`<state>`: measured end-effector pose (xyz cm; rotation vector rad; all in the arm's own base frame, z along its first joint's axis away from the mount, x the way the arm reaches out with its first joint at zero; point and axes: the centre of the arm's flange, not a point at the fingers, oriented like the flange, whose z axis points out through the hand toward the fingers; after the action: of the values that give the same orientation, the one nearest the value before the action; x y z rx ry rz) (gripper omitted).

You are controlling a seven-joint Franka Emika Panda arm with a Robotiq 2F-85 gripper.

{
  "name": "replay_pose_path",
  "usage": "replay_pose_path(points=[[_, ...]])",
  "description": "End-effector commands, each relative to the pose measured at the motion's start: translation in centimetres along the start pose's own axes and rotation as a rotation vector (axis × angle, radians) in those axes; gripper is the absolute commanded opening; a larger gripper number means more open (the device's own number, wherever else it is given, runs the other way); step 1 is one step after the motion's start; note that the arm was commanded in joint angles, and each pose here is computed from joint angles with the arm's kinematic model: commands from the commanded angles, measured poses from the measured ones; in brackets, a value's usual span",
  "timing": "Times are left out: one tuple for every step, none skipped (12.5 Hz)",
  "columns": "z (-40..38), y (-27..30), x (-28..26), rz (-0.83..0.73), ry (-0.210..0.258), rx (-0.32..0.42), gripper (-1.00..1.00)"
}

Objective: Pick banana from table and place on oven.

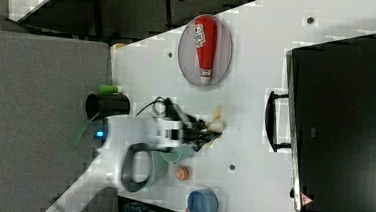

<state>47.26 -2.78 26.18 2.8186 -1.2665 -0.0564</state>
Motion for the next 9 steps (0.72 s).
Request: replay_pose_path(points=[[-14.6,-0.7,0.2,0.006,0.065,0.075,-0.47],[-18.6,-0.3,-0.2,0.006,0.057,0.065,-0.47],[-22.2,0.3,-0.6,0.007,0.05,0.054,-0.47],[-25.4,0.7,-1.0,0.007,0.044,0.046,-0.47],[-28.0,1.1,-1.2,0.009,0.038,0.038,-0.47],[-29.9,1.3,-1.1,0.014,0.035,0.035,-0.47],[-31.1,1.5,-0.3,0.027,0.04,0.041,-0.47],[-31.5,1.8,1.0,0.047,0.044,0.048,-0.47],[-31.3,2.5,2.7,0.07,0.038,0.049,-0.47]])
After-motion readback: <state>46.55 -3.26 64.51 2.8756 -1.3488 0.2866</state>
